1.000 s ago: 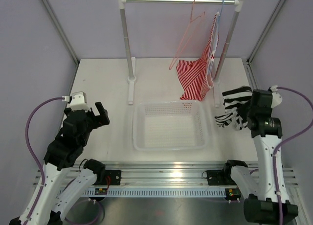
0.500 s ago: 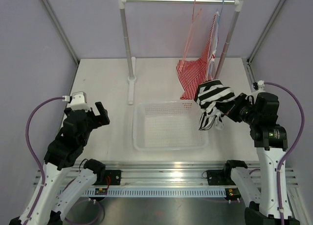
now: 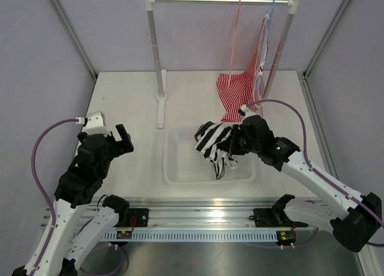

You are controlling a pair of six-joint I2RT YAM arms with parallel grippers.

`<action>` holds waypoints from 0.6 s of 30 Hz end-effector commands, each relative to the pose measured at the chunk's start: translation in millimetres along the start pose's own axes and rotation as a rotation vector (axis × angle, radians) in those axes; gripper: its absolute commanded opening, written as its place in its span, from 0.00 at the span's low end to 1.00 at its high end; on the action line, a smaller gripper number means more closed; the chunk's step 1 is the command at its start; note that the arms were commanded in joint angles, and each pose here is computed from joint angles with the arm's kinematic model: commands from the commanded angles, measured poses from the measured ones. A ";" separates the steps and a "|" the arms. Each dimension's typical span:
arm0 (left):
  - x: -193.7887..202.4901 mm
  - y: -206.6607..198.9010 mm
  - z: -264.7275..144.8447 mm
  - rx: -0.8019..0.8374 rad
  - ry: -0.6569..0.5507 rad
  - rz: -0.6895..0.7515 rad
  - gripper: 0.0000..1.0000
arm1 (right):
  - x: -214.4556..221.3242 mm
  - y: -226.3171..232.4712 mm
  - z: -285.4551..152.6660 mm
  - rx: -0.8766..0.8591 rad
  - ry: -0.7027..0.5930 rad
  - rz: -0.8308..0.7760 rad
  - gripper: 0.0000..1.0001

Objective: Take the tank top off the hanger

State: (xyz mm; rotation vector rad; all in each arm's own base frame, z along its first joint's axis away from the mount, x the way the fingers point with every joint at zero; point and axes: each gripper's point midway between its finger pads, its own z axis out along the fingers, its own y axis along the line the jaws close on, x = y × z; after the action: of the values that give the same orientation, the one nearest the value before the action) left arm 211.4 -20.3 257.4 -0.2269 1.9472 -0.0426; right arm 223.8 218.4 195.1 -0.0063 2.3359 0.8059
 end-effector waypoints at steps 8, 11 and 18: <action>-7.7 6.2 5.2 -0.051 -0.025 -0.008 0.99 | 4.5 -9.4 51.6 0.168 -0.061 -0.108 0.83; -8.5 12.2 6.4 -0.084 -0.027 -0.014 0.99 | -21.2 -7.4 29.4 0.212 -0.133 -0.153 0.99; -20.8 36.1 4.9 -0.178 -0.073 -0.057 0.99 | -67.8 -48.1 -58.2 0.487 -0.330 -0.240 1.00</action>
State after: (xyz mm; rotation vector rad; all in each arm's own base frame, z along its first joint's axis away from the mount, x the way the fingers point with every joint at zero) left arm 214.8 7.6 254.7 -0.3458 1.9400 0.0753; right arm 253.2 192.4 205.9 -0.0267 2.2258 0.3444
